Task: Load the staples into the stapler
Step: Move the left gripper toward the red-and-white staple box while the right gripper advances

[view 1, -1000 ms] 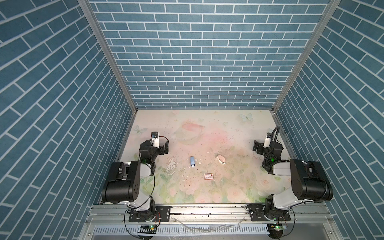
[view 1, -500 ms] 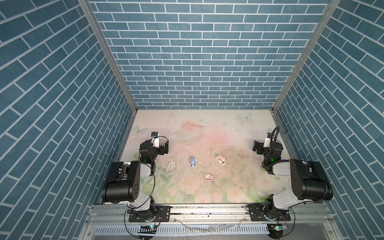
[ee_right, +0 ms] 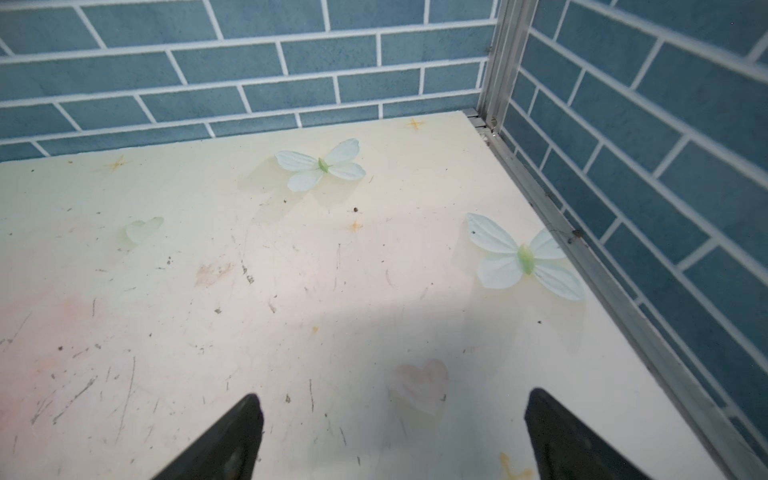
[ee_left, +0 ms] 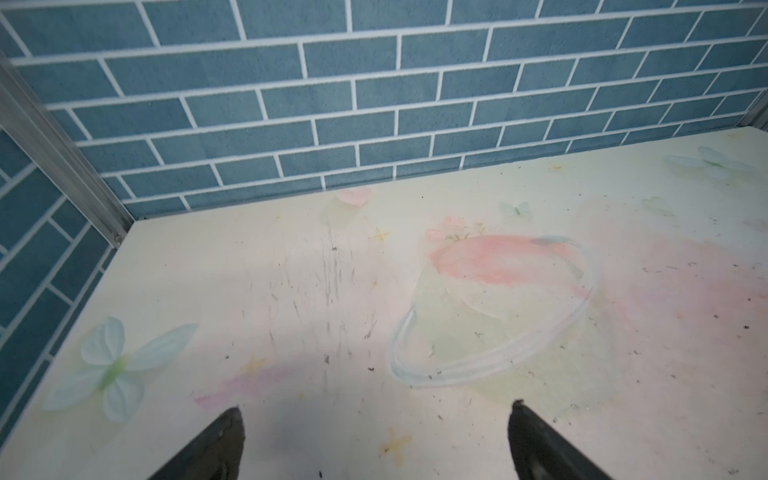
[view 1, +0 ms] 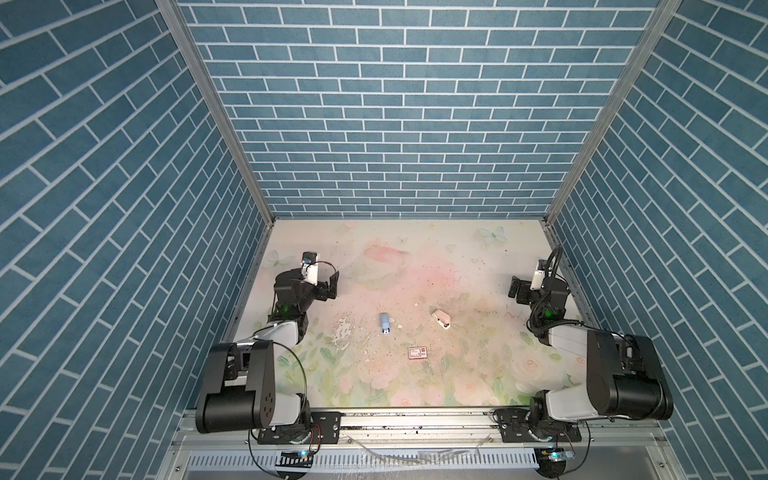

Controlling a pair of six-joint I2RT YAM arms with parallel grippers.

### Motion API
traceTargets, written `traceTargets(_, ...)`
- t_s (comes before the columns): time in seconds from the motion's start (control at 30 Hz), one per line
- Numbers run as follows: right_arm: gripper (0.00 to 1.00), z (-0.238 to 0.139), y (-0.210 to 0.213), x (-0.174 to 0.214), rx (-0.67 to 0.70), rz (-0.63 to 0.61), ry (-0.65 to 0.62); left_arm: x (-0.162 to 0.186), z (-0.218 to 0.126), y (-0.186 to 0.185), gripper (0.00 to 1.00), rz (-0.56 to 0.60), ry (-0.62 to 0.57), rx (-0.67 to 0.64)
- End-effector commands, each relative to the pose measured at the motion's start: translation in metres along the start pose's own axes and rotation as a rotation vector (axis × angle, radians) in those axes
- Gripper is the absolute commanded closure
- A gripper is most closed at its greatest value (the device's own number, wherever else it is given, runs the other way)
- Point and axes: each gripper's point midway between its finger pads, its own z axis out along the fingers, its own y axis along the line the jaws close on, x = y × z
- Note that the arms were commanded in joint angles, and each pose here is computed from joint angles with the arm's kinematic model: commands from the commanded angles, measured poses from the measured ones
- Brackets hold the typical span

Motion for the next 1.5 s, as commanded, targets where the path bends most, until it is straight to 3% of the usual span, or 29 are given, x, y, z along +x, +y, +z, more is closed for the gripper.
traceTargets(0.0, 0.01, -0.014, -0.017, -0.018, 0.095, 0.050, 0.020, 0.013, -0.004, -0.009, 0.00, -0.008, 0.133, 0.048)
traceTargets(0.13, 0.01, -0.032, -0.012, -0.031, 0.086, 0.190, 0.140, 0.018, -0.006, -0.014, 0.00, -0.005, 0.328, 0.112)
traceTargets(0.2, 0.01, -0.041, 0.002, -0.035, 0.018, 0.297, 0.190, 0.020, -0.008, -0.022, 0.00, -0.006, 0.421, 0.177)
traceTargets(0.3, 0.01, -0.060, 0.028, -0.042, -0.149, 0.367, 0.159, 0.019, -0.010, -0.027, 0.00, -0.029, 0.491, 0.222)
traceTargets(0.4, 0.01, -0.074, 0.040, -0.038, -0.241, 0.411, 0.080, 0.007, -0.005, -0.018, 0.01, -0.050, 0.422, 0.158)
traceTargets(0.53, 0.06, -0.080, 0.056, -0.019, -0.307, 0.430, 0.240, -0.010, -0.003, 0.003, 0.00, -0.027, 0.250, 0.016)
traceTargets(0.7, 0.11, -0.089, 0.084, 0.006, -0.416, 0.450, 0.436, -0.013, -0.007, -0.003, 0.01, 0.010, 0.240, 0.049)
traceTargets(0.83, 0.12, -0.104, 0.110, 0.022, -0.479, 0.411, 0.514, -0.016, -0.015, -0.020, 0.01, 0.014, 0.214, 0.132)
traceTargets(1.07, 0.17, -0.142, 0.162, 0.060, -0.631, 0.353, 0.641, -0.012, -0.057, -0.089, 0.00, 0.240, 0.299, 0.416)
traceTargets(1.23, 0.18, -0.168, 0.187, 0.072, -0.804, 0.434, 0.673, 0.001, -0.096, -0.156, 0.00, 0.424, 0.370, 0.643)
traceTargets(1.47, 0.19, -0.167, 0.170, 0.074, -0.710, 0.514, 0.607, 0.039, -0.122, -0.238, 0.01, 0.591, 0.520, 0.887)
